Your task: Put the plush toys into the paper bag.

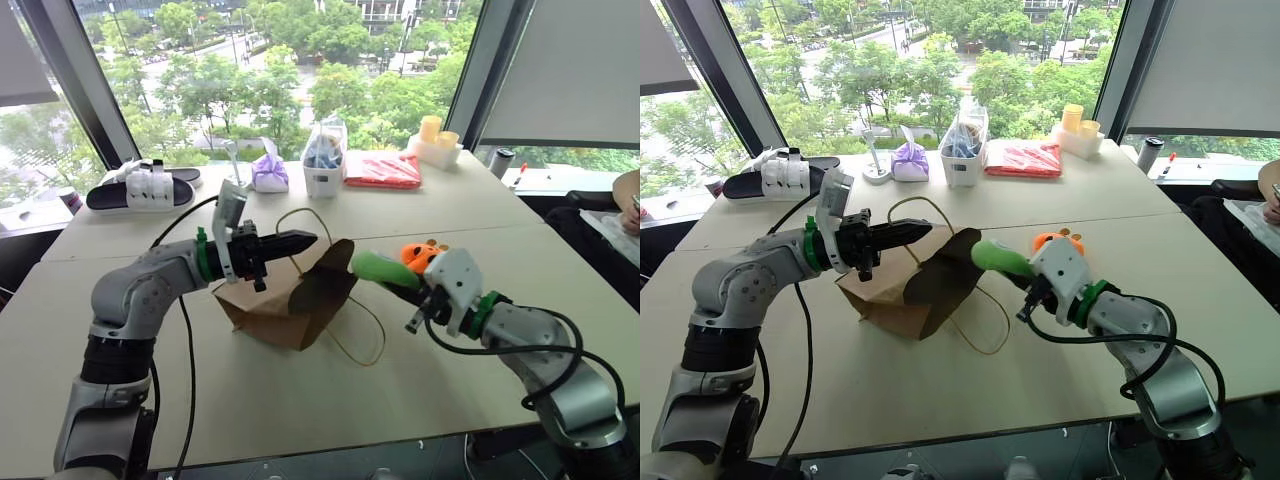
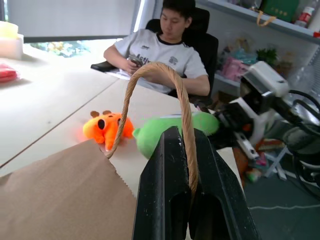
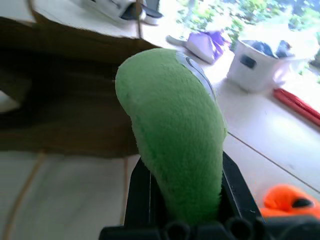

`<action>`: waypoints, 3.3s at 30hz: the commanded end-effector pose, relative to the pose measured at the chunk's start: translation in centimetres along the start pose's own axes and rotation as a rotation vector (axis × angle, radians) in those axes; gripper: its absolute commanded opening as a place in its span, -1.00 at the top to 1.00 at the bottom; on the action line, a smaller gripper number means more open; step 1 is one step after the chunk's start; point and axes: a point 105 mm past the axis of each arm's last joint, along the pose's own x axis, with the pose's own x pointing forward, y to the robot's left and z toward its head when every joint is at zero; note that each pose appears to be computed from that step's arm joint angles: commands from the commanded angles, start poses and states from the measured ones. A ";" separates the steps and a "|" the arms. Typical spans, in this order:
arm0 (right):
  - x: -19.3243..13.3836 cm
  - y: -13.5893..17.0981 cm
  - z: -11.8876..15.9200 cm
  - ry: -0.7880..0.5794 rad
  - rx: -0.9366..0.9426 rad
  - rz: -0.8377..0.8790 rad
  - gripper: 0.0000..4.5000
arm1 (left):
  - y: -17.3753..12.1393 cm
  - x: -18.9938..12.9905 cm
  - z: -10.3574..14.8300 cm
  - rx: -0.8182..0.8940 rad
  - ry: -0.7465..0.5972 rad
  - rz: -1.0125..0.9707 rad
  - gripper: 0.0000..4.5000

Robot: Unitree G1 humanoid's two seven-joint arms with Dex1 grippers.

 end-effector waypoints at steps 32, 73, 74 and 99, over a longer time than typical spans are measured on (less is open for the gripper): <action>9.2 3.4 3.3 -0.071 -0.091 0.330 -0.99 | -2.0 -0.4 2.8 -0.029 -0.094 -0.058 1.00; 3.3 -15.6 -12.6 0.378 -0.050 -0.511 0.73 | -3.5 -2.2 3.5 -0.007 -0.047 -0.033 1.00; 3.7 -15.4 -12.0 0.346 -0.051 -0.491 0.73 | -3.5 -2.3 3.4 -0.010 -0.040 -0.040 1.00; 7.2 4.1 6.7 -0.149 -0.079 0.367 0.73 | -2.2 -2.9 4.4 0.011 -0.063 -0.010 1.00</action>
